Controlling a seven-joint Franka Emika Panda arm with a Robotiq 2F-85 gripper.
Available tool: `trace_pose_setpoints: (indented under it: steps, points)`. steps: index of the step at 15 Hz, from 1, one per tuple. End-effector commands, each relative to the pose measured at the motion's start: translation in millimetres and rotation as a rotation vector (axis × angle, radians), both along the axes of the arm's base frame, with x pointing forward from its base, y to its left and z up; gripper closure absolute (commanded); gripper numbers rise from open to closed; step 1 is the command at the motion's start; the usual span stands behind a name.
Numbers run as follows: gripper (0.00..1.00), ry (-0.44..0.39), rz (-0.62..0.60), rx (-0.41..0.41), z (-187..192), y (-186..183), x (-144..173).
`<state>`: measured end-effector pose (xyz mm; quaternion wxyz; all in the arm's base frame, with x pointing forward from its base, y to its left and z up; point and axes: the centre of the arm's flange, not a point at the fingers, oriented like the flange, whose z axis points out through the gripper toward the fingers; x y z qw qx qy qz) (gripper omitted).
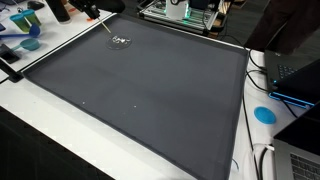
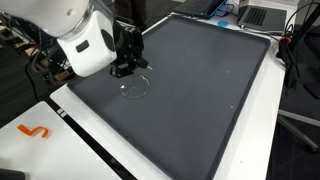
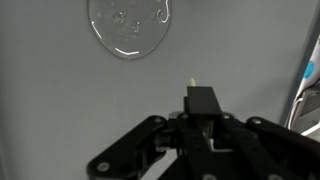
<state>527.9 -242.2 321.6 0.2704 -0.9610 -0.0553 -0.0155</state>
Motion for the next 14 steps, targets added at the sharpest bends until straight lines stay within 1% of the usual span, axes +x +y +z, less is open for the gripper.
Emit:
trace_pose_setpoints:
  steps: [1, 3, 6, 14]
  points:
    - [0.96, -0.042, 0.015, 0.102, -12.8, -22.5, 3.2]
    - [0.96, -0.061, 0.020, 0.128, -20.4, -27.7, 3.6]
    - [0.96, -0.077, 0.020, 0.143, -32.8, -33.1, 5.5]
    - [0.96, -0.096, 0.026, 0.187, -64.4, -39.1, 2.4]
